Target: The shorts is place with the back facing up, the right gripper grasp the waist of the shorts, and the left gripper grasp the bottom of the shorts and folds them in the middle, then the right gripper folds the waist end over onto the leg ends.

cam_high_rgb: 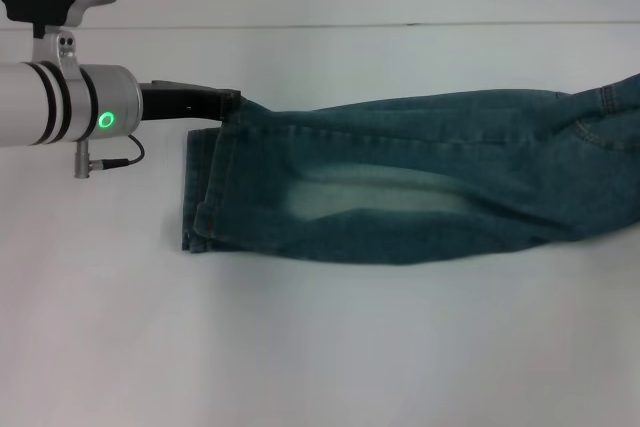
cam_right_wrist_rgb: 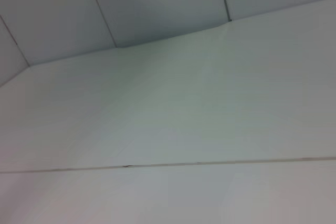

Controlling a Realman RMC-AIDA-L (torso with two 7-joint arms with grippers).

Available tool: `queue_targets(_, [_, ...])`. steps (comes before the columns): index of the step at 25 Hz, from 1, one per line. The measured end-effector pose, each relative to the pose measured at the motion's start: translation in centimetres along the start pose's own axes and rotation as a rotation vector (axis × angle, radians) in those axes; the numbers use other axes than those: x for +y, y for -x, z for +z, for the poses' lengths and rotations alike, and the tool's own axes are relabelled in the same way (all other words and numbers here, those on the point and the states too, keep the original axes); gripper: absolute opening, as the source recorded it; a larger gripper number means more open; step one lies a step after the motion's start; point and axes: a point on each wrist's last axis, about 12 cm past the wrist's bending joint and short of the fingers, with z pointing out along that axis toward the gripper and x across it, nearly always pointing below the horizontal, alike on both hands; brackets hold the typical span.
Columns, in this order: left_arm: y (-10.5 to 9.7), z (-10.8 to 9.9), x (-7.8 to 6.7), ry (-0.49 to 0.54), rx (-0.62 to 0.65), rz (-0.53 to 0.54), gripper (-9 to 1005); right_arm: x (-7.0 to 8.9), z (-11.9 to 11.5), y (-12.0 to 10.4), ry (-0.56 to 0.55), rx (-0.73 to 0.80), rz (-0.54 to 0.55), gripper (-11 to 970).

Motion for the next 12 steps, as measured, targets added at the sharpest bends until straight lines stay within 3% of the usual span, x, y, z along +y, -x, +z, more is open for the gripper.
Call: queue_targets(12, [-0.63, 0.15, 0.89, 0.068, -0.018, -0.028, 27, 0.19, 0.44, 0.36, -0.001, 0.006, -0.015, 152])
